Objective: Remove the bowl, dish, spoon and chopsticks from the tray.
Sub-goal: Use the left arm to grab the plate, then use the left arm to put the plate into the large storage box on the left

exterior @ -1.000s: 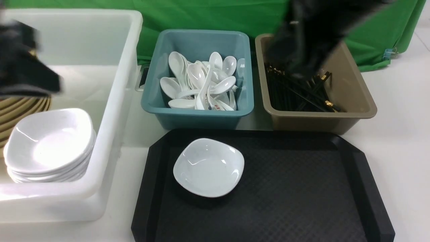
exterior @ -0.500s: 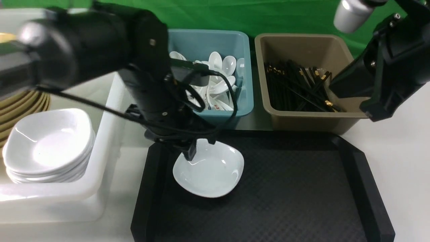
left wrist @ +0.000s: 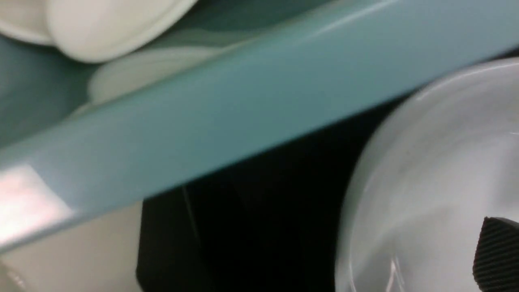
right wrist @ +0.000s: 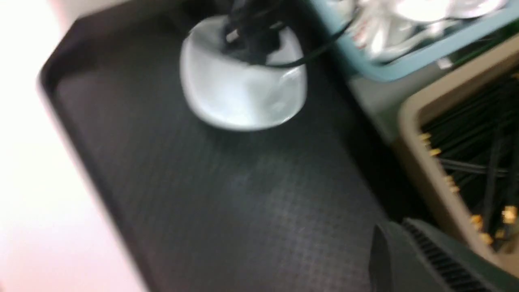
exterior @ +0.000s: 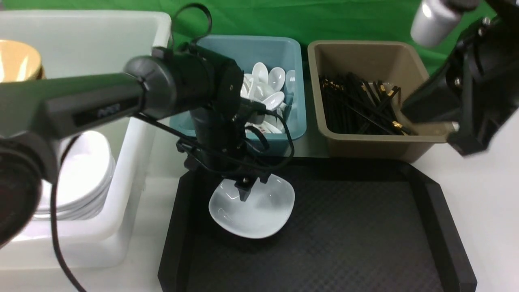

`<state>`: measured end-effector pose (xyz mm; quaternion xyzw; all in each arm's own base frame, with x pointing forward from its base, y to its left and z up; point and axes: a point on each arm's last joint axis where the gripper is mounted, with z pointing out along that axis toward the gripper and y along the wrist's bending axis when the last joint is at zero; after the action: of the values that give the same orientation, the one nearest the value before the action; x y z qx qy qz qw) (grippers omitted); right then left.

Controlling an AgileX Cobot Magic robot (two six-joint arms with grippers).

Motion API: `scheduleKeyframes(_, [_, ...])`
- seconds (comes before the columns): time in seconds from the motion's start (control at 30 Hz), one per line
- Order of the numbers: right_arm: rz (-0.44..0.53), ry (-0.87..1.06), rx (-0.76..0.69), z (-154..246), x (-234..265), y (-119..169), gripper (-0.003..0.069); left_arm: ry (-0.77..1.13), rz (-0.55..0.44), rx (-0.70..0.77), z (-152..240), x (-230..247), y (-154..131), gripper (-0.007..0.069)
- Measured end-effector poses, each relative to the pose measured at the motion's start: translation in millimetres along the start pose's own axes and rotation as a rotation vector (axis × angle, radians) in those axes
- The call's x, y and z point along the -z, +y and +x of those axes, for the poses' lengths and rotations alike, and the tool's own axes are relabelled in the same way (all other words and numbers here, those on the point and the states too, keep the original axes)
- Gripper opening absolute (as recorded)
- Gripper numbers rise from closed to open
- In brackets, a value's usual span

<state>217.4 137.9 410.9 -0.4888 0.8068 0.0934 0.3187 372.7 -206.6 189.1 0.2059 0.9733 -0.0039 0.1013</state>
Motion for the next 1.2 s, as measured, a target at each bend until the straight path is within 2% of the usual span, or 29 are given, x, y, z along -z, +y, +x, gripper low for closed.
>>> scheduleKeyframes(0.17, [-0.043,0.038,0.024,3,0,4,0.0010,0.026,0.029,0.024,0,-11,-3,0.0437])
scheduleKeyframes(0.27, [-0.048,0.042,0.030,4,0,4,0.0010,0.043,0.070,0.055,1,-15,-6,0.0196])
scheduleKeyframes(0.3, [-0.048,0.042,0.032,4,0,4,0.0010,0.045,0.075,0.059,1,-14,-6,0.0151])
scheduleKeyframes(0.5, [-0.034,0.014,0.058,4,10,7,0.0010,0.010,0.109,0.075,5,31,-6,0.0035])
scheduleKeyframes(0.53, [-0.033,0.013,0.061,4,11,7,0.0010,0.013,0.107,0.074,5,33,-5,0.0032])
scheduleKeyframes(0.63, [-0.003,-0.038,0.078,3,21,9,0.0010,-0.049,0.105,0.064,14,79,-1,0.0018])
scheduleKeyframes(0.67, [0.003,-0.071,0.079,0,28,10,0.0010,-0.125,0.112,0.065,20,112,3,0.0015])
scheduleKeyframes(0.77, [0.004,-0.125,0.079,-9,36,10,0.0010,-0.205,0.126,0.079,29,146,9,0.0015])
scheduleKeyframes(0.8, [-0.014,-0.168,0.080,-18,39,10,0.0010,-0.265,0.150,0.110,41,177,21,0.0015])
scheduleKeyframes(0.83, [-0.014,-0.179,0.086,-20,41,10,0.0010,-0.277,0.149,0.120,43,180,23,0.0015])
scheduleKeyframes(0.93, [-0.102,-0.276,0.162,-55,38,18,0.0010,-0.381,0.116,0.296,80,233,81,0.0015])
scheduleKeyframes(1.03, [-0.145,-0.304,0.218,-74,30,28,0.0010,-0.419,0.076,0.411,103,246,114,0.0015])
scheduleKeyframes(1.1, [-0.184,-0.340,0.284,-98,17,42,0.0010,-0.445,0.029,0.560,134,250,152,0.0015])
scheduleKeyframes(1.2, [-0.214,-0.360,0.341,-124,-8,57,0.0010,-0.442,0.034,0.726,172,233,190,0.0015])
